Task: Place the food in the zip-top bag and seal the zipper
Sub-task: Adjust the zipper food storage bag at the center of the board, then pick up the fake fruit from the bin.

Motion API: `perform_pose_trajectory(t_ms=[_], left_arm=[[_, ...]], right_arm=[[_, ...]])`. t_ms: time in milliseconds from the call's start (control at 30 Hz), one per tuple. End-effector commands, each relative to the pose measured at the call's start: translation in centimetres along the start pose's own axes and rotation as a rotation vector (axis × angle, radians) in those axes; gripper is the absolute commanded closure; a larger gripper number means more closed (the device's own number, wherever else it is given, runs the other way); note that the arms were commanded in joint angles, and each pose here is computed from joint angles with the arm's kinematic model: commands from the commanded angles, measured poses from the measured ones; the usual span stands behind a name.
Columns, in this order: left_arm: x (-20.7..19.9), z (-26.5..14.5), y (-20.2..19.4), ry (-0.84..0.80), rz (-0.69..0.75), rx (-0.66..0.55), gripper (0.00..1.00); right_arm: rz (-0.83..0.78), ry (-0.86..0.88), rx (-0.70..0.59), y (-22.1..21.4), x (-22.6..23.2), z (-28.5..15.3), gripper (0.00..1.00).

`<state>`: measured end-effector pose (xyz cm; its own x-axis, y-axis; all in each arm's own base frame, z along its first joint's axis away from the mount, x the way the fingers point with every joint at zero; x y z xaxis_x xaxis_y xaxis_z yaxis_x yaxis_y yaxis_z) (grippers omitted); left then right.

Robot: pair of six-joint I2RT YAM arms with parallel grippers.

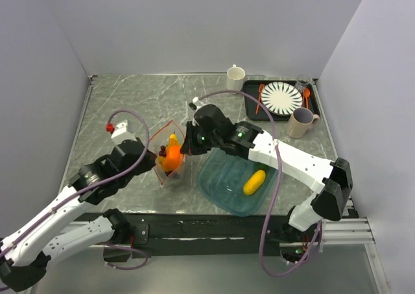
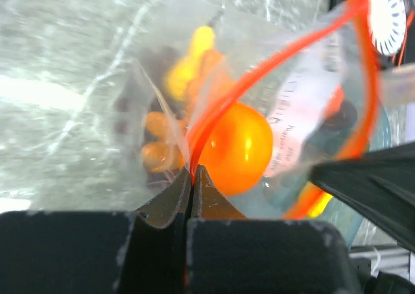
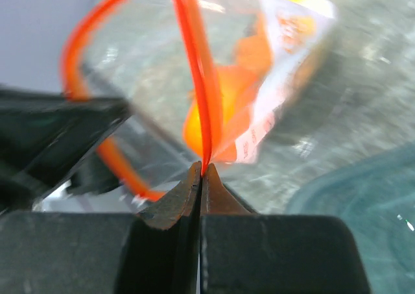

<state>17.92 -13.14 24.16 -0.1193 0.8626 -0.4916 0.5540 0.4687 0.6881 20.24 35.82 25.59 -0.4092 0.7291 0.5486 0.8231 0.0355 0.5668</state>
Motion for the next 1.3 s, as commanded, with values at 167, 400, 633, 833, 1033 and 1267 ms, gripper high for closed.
perform_pose_trajectory(t_ms=[167, 400, 633, 833, 1033, 1267], left_arm=[[2.6, -6.7, 7.0, 0.111, -0.073, -0.228, 0.99], [1.7, -7.8, 8.6, 0.065, -0.052, -0.266, 0.99], [1.7, -0.7, 2.2, 0.123, 0.015, -0.094, 0.99], [0.6, 1.8, -1.0, 0.038, -0.003, -0.009, 0.99], [-0.5, 2.6, -1.2, 0.015, 0.004, 0.007, 0.99], [-1.5, 2.6, -0.9, -0.02, 0.005, 0.011, 0.99]], right_arm=[[-0.112, 0.225, 0.005, 2.9, 5.7, -1.8, 1.0], [-0.077, 0.161, 0.078, 2.2, 4.8, 1.8, 1.0], [-0.008, -0.069, 0.202, -2.7, -2.1, 6.8, 1.0], [0.006, -0.186, 0.21, -4.4, -5.4, 6.0, 0.93], [0.003, -0.222, 0.099, -3.1, -5.9, 1.4, 0.52], [0.074, -0.405, -0.036, -3.9, -10.4, -3.8, 0.33]])
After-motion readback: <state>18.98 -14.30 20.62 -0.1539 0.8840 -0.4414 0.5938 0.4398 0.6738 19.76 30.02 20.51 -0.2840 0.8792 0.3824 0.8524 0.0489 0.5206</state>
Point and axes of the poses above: each gripper's point midway between its finger pads, its own z axis out along the fingers, its own x axis along the line the jaws close on, y = z × x, the point moved 3 cm from there along -z, back along the fingers, and after that the axes turned 1 degree about z, right-handed, at the moved point
